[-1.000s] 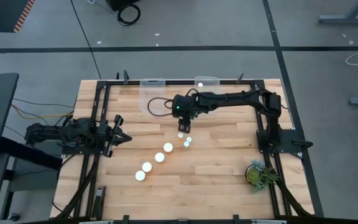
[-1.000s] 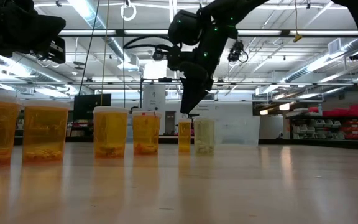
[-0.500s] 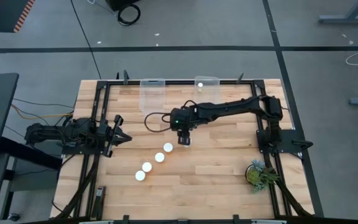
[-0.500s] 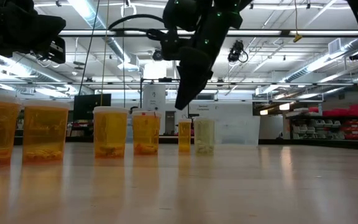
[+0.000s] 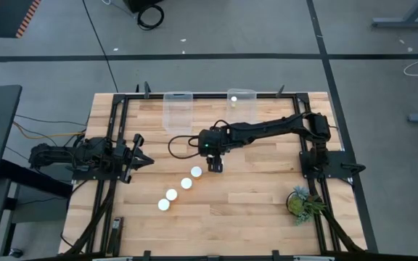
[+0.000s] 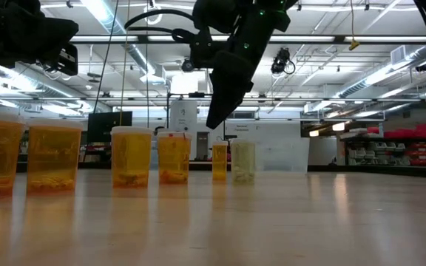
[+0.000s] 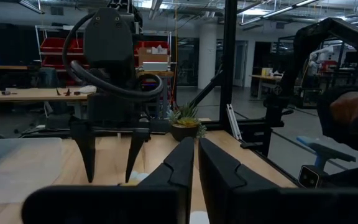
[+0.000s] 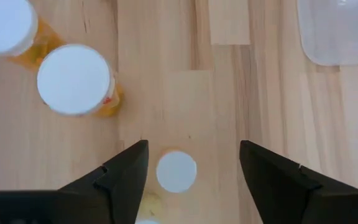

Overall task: Pick and place medicine bottles into bin by pill shape (circle, oval)
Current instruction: Put the top small orange pill bottle into the right transparent bin

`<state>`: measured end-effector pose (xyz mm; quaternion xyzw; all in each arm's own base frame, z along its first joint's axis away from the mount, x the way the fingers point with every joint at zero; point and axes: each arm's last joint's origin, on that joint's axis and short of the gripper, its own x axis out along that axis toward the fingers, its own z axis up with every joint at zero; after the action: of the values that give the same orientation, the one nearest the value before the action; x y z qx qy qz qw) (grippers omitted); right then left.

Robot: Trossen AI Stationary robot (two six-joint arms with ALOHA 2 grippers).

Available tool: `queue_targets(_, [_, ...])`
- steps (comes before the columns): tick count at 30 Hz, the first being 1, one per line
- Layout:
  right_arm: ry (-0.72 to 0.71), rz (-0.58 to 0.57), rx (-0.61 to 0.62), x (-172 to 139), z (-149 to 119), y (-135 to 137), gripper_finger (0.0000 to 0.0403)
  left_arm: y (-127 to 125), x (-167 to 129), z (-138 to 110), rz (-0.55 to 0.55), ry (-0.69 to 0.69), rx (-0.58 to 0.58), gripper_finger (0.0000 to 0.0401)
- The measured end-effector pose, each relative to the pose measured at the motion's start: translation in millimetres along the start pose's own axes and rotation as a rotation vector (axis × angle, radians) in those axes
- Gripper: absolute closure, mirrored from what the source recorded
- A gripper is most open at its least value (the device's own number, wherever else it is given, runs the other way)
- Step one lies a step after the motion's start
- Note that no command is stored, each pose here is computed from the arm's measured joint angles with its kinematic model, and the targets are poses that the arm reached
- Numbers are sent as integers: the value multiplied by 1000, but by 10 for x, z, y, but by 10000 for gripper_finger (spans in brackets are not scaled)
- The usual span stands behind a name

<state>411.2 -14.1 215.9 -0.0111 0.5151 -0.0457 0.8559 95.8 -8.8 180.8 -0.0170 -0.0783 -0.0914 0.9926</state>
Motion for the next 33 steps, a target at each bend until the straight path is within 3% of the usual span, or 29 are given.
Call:
queue_targets(10, [-28, 39, 2, 168, -129, 126, 134, 0, 0, 0, 0, 0, 0, 372])
queue_targets(33, [-18, 11, -4, 333, -313, 124, 134, 0, 0, 1, 0, -1, 0, 373])
